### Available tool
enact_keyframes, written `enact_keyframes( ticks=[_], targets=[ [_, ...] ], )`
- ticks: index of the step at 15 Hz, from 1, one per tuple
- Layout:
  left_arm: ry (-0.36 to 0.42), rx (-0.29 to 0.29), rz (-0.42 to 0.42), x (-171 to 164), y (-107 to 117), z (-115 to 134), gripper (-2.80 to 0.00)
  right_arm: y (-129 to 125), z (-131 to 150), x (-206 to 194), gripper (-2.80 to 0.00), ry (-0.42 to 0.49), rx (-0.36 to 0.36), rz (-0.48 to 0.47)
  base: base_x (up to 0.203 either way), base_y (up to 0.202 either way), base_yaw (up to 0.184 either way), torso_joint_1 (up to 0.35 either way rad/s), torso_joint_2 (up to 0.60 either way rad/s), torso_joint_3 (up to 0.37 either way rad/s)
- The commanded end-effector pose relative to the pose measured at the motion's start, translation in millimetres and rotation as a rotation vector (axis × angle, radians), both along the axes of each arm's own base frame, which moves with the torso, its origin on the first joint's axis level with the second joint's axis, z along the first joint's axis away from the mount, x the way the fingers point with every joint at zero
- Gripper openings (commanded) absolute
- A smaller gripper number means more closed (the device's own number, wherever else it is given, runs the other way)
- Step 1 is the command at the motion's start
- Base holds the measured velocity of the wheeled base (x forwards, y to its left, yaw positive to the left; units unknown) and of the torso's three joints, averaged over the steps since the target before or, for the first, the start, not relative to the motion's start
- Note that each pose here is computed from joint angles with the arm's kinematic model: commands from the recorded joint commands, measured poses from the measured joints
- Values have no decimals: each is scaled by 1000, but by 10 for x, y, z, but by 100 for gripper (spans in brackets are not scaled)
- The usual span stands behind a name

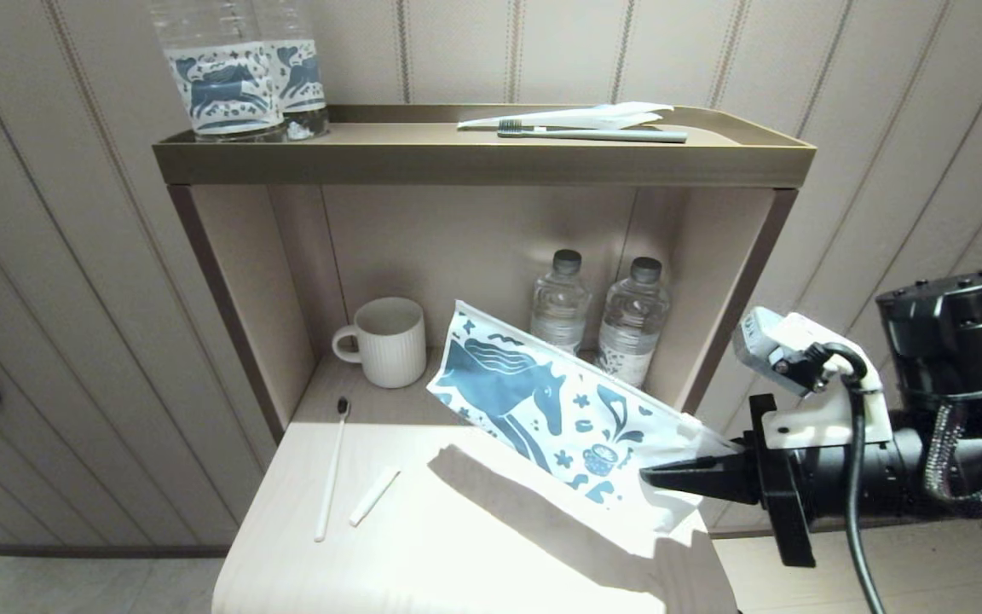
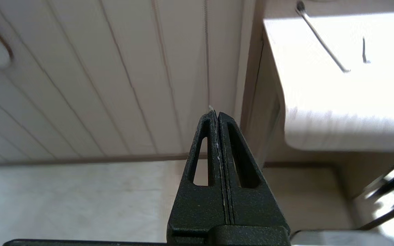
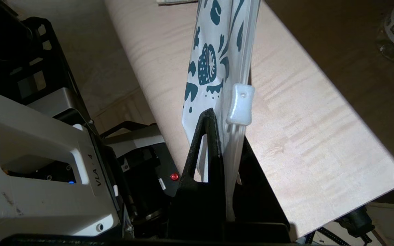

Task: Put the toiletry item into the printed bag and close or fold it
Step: Open the storage bag

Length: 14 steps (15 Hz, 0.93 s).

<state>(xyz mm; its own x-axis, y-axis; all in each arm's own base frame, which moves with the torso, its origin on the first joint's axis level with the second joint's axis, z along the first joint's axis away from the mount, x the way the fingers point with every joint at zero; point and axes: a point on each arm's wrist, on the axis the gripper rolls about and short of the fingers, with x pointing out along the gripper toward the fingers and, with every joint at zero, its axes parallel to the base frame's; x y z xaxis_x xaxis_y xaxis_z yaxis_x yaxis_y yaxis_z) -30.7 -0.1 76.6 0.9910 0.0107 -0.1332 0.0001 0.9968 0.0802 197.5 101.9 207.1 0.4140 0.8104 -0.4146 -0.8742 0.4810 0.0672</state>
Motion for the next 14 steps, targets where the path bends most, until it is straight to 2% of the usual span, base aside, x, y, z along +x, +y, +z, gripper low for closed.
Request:
enact_keyframes(
  ticks=[1, 6, 9, 10, 12, 14],
  targets=[
    [4, 56, -22, 1, -4, 4, -280, 19, 15, 24, -280, -6, 1, 2, 0, 0, 0, 0, 0, 0],
    [15, 76, -43, 10, -7, 8, -280, 24, -42, 39, -280, 3, -16, -3, 0, 0, 0, 0, 0, 0],
    [-27, 79, -37, -11, -7, 64, -280, 136, 9, 65, -280, -11, -10, 38, 0, 0, 0, 0, 0, 0],
    [-65, 75, -33, -36, -6, 216, -280, 170, 12, 53, -280, -14, -10, 53, 0, 0, 0, 0, 0, 0],
    [-177, 45, -34, -124, -8, 778, -280, 223, 20, 50, -280, -16, -10, 74, 0, 0, 0, 0, 0, 0],
    [-163, 19, -92, -4, -19, 1217, -280, 265, -10, 18, -280, -13, -22, 100, 0, 0, 0, 0, 0, 0]
  ],
)
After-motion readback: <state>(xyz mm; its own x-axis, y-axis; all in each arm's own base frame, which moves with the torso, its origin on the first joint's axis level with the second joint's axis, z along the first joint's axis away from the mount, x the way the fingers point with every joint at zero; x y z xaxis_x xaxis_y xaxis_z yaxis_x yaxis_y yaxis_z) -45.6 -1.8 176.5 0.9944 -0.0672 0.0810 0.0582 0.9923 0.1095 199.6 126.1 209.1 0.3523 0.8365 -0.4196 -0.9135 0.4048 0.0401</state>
